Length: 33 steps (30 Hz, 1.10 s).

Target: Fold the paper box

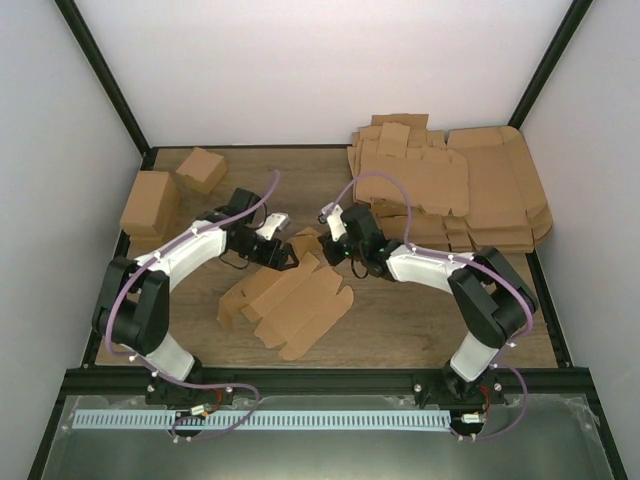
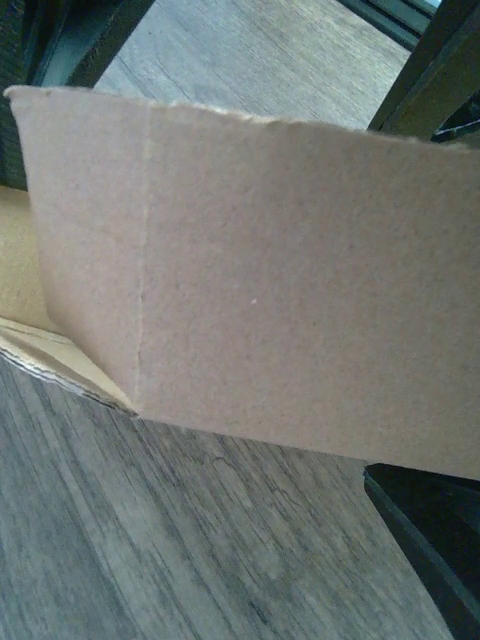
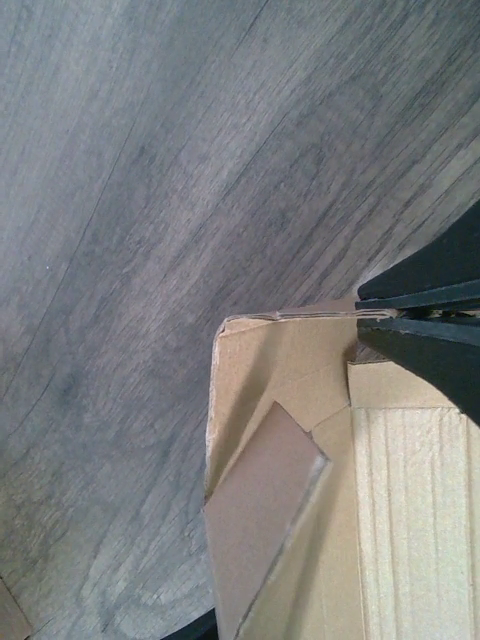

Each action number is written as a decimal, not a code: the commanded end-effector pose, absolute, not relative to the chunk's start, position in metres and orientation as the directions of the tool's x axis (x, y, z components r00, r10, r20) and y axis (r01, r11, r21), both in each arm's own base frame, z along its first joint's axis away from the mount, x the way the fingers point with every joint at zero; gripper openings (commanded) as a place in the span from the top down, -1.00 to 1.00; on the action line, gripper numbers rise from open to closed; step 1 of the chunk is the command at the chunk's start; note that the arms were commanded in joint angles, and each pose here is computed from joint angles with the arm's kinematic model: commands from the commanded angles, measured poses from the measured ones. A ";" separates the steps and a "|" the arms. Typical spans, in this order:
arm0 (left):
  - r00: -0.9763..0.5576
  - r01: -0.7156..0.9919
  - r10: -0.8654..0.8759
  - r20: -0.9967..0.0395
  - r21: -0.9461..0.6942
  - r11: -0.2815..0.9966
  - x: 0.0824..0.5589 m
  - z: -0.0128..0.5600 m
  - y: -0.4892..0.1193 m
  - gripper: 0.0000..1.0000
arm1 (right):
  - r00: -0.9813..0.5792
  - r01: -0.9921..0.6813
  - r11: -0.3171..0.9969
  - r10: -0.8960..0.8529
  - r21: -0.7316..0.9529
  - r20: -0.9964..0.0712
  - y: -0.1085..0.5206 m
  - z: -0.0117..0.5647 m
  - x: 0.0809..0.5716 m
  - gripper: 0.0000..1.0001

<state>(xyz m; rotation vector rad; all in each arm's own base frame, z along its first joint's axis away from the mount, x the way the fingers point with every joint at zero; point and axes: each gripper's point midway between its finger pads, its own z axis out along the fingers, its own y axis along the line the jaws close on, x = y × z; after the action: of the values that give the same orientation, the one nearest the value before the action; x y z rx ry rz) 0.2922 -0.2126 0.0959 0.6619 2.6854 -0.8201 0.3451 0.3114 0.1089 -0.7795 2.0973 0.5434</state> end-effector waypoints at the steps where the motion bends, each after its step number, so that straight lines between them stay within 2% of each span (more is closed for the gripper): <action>1: -0.844 0.526 0.355 -0.402 -0.494 0.692 0.288 0.112 -0.223 -0.67 | -0.433 -0.692 0.717 -0.316 0.086 -0.844 0.317 0.121 0.349 0.98; 8: -0.847 0.504 0.259 -0.464 -0.550 0.666 0.298 0.143 -0.222 -0.82 | -0.361 -0.680 0.732 -0.291 0.037 -0.886 0.303 0.123 0.345 0.98; 13: -0.868 0.476 0.209 -0.450 -0.636 0.607 0.298 0.149 -0.218 -0.83 | -0.338 -0.679 0.733 -0.283 0.024 -0.897 0.299 0.118 0.342 0.98; 19: -0.882 0.426 0.122 -0.454 -0.661 0.618 0.310 0.150 -0.195 -0.81 | -0.312 -0.687 0.727 -0.281 0.011 -0.907 0.298 0.121 0.340 0.99; 26: -0.833 0.429 0.044 -0.551 -0.595 0.679 0.335 0.168 -0.166 -0.87 | -0.309 -0.690 0.724 -0.287 0.006 -0.907 0.298 0.118 0.340 0.99; 29: -0.825 0.406 0.026 -0.564 -0.562 0.720 0.348 0.171 -0.158 -0.88 | -0.305 -0.691 0.723 -0.291 0.000 -0.907 0.298 0.119 0.340 0.99; 33: -0.822 0.365 0.027 -0.569 -0.490 0.792 0.365 0.169 -0.143 -1.00 | -0.301 -0.686 0.728 -0.285 -0.001 -0.910 0.299 0.122 0.343 0.99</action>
<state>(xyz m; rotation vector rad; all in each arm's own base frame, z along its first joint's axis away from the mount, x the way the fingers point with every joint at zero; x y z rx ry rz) 0.3425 -0.1576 0.1614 0.3168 2.4427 -0.9524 0.3365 0.2947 0.1002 -0.7668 1.9565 0.4935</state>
